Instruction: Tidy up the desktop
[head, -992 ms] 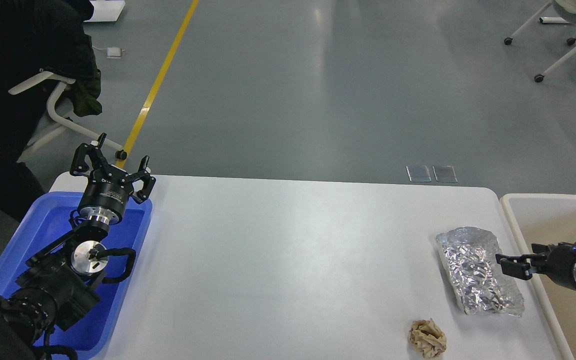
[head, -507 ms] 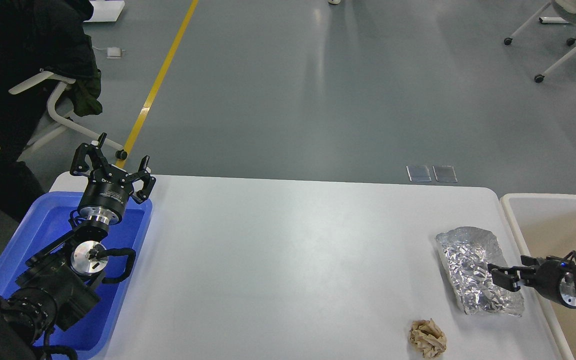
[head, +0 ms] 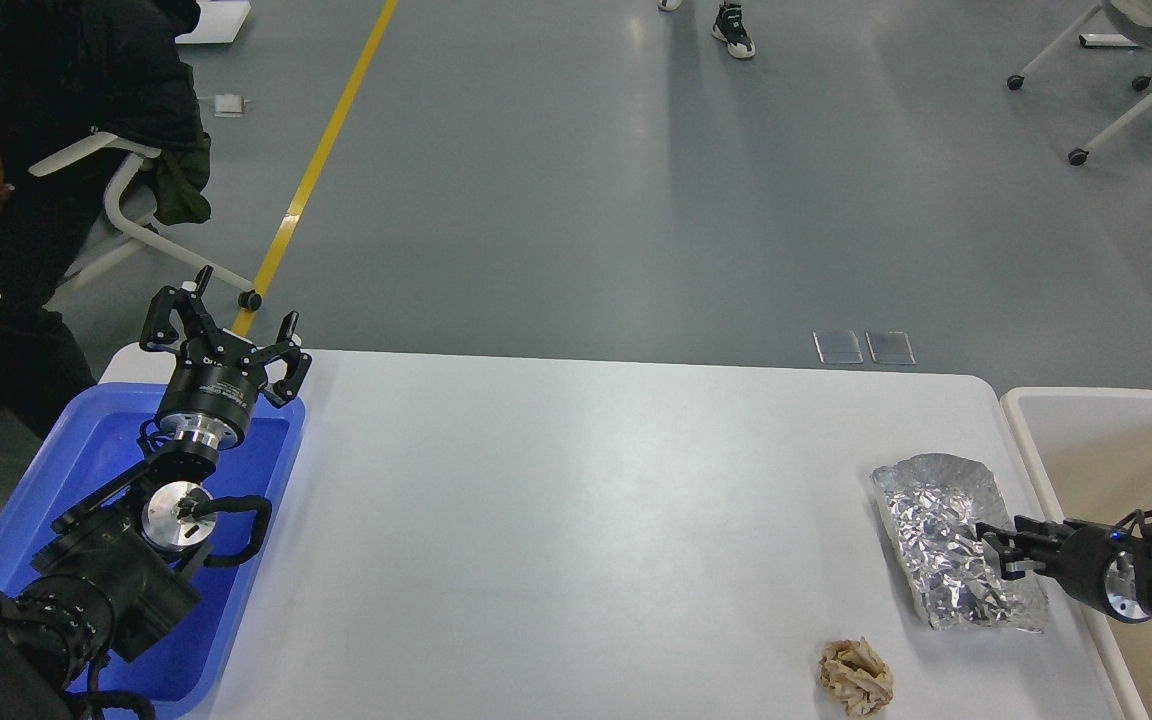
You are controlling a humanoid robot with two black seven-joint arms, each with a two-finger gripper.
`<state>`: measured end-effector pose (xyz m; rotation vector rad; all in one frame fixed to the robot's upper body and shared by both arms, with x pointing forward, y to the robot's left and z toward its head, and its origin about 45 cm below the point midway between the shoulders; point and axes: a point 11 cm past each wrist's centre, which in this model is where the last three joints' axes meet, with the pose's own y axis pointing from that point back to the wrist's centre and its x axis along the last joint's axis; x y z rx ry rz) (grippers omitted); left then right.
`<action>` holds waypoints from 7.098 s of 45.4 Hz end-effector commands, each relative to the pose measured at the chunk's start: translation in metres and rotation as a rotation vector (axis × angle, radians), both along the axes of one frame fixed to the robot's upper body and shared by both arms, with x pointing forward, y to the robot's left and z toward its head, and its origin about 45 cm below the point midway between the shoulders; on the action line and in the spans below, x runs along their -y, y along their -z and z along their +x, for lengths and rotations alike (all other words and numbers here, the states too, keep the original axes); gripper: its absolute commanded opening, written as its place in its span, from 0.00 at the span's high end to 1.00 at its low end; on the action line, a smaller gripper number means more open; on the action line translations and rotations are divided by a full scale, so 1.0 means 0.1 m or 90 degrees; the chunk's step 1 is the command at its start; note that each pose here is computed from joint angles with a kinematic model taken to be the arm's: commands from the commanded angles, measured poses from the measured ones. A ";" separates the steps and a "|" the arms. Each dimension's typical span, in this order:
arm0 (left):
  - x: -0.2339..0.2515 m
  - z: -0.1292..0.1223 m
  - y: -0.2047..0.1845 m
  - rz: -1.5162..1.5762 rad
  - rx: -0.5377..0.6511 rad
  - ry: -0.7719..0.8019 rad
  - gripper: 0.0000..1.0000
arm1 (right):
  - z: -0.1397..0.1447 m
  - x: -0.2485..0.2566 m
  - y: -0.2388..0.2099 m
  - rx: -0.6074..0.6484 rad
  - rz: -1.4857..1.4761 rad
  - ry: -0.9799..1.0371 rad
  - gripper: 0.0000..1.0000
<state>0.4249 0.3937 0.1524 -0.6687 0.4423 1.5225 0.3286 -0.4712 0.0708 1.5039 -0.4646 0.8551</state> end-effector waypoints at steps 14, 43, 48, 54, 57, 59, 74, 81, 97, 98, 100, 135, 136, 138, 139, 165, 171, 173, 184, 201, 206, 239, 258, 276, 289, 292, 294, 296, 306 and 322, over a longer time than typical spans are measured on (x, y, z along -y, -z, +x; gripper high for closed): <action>0.00 0.00 0.00 0.000 0.000 0.000 0.00 | -0.07 -0.07 0.11 -0.013 0.011 0.002 0.63; 0.00 0.00 0.00 0.000 0.000 0.000 0.00 | -0.07 -0.08 0.10 -0.014 0.017 -0.005 1.00; 0.00 0.00 0.00 0.000 0.000 0.000 0.00 | 0.00 -0.10 0.03 -0.001 0.026 -0.005 1.00; 0.00 0.00 0.00 0.000 0.000 0.000 0.00 | 0.14 -0.16 -0.14 0.023 0.063 -0.010 1.00; 0.00 0.00 0.00 0.000 0.000 0.000 0.00 | 0.17 -0.11 -0.31 0.033 0.082 -0.007 1.00; 0.00 0.00 0.00 -0.001 0.001 0.000 0.00 | 0.20 -0.14 -0.41 0.039 0.103 -0.007 1.00; 0.00 0.00 0.00 0.000 0.000 0.000 0.00 | 0.32 -0.26 -1.29 0.094 0.218 -0.011 1.00; 0.00 0.00 0.00 0.000 0.000 0.000 0.00 | 0.35 -0.35 -1.74 0.096 0.281 -0.003 1.00; 0.00 0.00 0.00 -0.001 0.001 0.000 0.00 | 0.55 -0.16 -2.65 0.126 0.459 0.115 1.00; 0.00 0.00 0.00 0.000 0.000 0.000 0.00 | 0.55 -0.15 -2.69 0.129 0.469 0.121 1.00; 0.00 0.00 0.00 -0.001 0.001 0.000 0.00 | 0.56 -0.12 -2.75 0.133 0.489 0.134 1.00; 0.00 0.00 0.00 -0.001 0.001 0.000 0.00 | 0.31 1.57 -2.63 0.284 0.420 0.561 1.00; 0.00 0.00 0.00 -0.001 0.001 0.001 0.00 | 0.28 1.61 -2.61 0.283 0.418 0.575 1.00; 0.00 0.00 0.00 -0.001 0.000 0.001 0.00 | 0.25 1.64 -2.52 0.276 0.413 0.594 1.00; 0.00 0.00 0.00 0.000 0.000 0.000 0.00 | 0.25 1.64 -2.49 0.273 0.411 0.600 1.00; 0.00 0.00 0.00 0.000 0.000 0.000 0.00 | -0.04 1.88 -1.63 0.208 0.237 0.757 1.00; 0.00 0.00 0.00 0.000 -0.001 0.000 0.00 | -0.12 1.82 -1.30 0.190 0.230 0.786 1.00; 0.00 0.00 0.00 0.000 0.000 0.000 0.00 | -0.15 1.76 -1.16 0.177 0.232 0.792 1.00; 0.00 0.00 0.00 0.000 0.000 0.000 0.00 | -0.34 1.53 -0.62 0.125 0.266 0.821 1.00; 0.00 0.00 0.00 0.000 0.000 0.000 0.00 | -0.46 1.40 -0.33 0.112 0.271 0.839 1.00; 0.00 0.00 0.00 -0.001 0.001 0.000 0.00 | -0.47 1.38 -0.29 0.110 0.277 0.843 1.00; 0.00 0.00 0.00 0.000 0.000 0.000 0.00 | -0.18 1.44 -0.64 0.241 0.337 0.873 0.01; 0.00 0.00 0.00 0.000 0.000 0.000 0.00 | 0.55 1.50 -1.78 0.453 0.679 0.904 0.00; 0.00 0.00 0.00 0.000 0.000 0.000 0.00 | 1.22 0.77 -2.80 0.428 0.949 0.658 0.00; 0.00 0.00 0.00 0.000 0.000 0.000 0.00 | 1.33 -0.10 -3.30 0.364 1.173 0.376 0.00; 0.00 0.00 0.00 0.000 0.000 0.000 0.00 | 1.31 -0.17 -3.15 0.372 1.190 0.357 0.00; 0.00 0.00 0.00 0.000 0.000 0.000 0.00 | 1.30 -0.21 -3.06 0.381 1.204 0.346 0.00; 0.00 0.00 0.00 0.000 0.000 0.001 0.00 | 1.27 -0.24 -2.93 0.382 1.212 0.345 0.00; 0.00 0.00 0.00 0.000 0.000 0.000 0.00 | 1.10 -0.43 -1.99 0.304 1.225 0.453 0.00; 0.00 0.00 0.00 -0.001 0.001 0.000 0.00 | 0.90 -0.69 -1.09 0.241 1.229 0.581 0.00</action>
